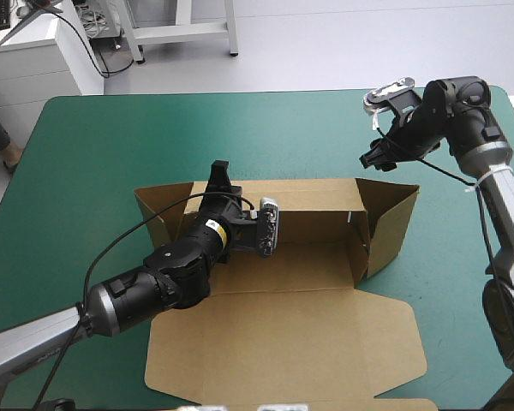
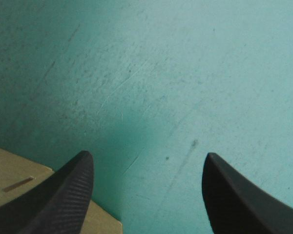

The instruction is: Fold the box

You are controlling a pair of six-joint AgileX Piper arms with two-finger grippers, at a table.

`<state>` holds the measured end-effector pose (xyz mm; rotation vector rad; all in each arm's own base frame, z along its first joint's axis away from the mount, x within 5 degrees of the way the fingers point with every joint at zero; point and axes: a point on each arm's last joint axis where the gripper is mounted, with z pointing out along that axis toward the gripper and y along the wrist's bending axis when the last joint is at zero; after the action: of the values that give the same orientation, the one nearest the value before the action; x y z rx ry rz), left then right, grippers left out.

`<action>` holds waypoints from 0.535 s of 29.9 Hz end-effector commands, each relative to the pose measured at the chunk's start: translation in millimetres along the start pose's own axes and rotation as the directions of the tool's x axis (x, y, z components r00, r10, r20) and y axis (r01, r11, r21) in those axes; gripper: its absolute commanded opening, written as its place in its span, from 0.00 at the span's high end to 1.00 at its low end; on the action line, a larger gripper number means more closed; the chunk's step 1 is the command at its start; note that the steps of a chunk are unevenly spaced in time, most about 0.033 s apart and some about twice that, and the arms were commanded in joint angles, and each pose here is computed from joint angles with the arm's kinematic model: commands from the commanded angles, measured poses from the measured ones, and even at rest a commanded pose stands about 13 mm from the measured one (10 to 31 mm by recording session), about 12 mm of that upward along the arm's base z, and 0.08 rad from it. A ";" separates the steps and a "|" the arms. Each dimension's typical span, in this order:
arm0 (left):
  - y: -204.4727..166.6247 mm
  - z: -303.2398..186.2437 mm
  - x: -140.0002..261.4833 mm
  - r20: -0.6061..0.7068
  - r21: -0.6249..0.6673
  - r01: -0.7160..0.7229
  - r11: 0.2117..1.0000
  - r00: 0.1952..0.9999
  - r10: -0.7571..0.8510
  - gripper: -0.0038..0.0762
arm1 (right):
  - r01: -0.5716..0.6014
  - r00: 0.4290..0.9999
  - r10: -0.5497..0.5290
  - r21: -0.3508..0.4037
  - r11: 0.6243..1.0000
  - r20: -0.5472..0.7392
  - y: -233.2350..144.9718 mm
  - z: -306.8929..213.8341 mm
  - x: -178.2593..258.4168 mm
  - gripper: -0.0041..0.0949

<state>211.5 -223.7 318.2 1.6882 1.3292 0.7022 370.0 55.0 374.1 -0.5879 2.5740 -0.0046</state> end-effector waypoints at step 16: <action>6.4 -8.1 -6.9 0.085 -0.016 0.039 0.999 0.996 -0.037 0.96 | -0.004 1.000 0.002 -0.112 0.994 -0.018 21.3 -27.9 40.2 0.44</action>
<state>211.4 -223.7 318.4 1.6869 1.3294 0.6988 339.4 58.5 347.2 -0.6291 2.6896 0.1334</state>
